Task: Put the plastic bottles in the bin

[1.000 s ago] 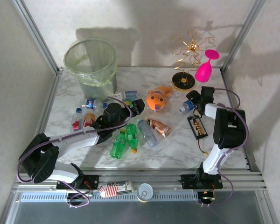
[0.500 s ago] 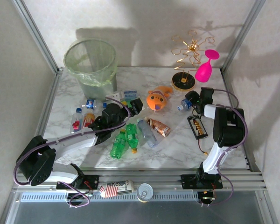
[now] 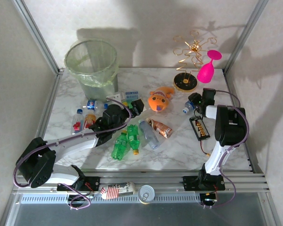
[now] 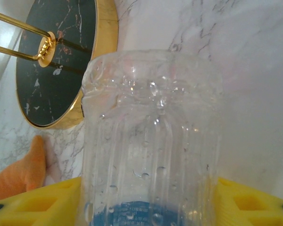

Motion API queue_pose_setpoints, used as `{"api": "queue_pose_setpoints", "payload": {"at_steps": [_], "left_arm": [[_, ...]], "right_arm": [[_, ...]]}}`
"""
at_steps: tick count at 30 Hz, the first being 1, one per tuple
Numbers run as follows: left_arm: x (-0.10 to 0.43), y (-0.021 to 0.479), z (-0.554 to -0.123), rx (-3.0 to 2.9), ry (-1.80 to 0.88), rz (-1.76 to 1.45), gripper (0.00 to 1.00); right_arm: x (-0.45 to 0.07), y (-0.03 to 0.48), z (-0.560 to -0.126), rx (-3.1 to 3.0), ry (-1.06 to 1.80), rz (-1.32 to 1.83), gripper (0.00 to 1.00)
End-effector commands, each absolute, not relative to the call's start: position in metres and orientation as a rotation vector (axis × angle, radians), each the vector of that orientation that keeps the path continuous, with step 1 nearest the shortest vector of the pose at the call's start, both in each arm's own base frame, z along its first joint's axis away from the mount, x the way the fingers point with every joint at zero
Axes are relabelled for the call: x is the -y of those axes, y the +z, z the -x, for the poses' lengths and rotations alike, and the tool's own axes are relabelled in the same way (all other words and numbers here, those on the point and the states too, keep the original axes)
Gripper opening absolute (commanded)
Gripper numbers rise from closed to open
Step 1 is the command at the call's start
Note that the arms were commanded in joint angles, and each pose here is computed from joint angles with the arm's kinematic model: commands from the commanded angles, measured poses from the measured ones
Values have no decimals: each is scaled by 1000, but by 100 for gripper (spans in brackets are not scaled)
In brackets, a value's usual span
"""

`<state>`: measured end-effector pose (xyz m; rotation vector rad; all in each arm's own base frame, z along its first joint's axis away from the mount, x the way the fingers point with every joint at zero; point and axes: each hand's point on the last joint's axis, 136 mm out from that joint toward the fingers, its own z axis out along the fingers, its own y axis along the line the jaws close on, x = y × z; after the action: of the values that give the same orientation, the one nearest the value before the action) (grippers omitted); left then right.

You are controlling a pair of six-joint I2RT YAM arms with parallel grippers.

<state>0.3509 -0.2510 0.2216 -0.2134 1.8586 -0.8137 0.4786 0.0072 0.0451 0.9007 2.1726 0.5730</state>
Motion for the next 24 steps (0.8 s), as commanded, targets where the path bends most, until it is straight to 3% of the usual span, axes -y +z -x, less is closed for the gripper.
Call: {"api": "queue_pose_setpoints", "payload": {"at_steps": [1,10,24], "left_arm": [[243,229,-350,-1834,-788,210,100],[262,250,-350,-1787,-915,51,100],[354,244,-328,-1832,-1249,-355,98]], "right_arm": [[-12,58,-475,-2165,603,-858,55],[-46,140,-452,-2087,708,-615,54],[-164,231,-402,-1980,960,-246,54]]}}
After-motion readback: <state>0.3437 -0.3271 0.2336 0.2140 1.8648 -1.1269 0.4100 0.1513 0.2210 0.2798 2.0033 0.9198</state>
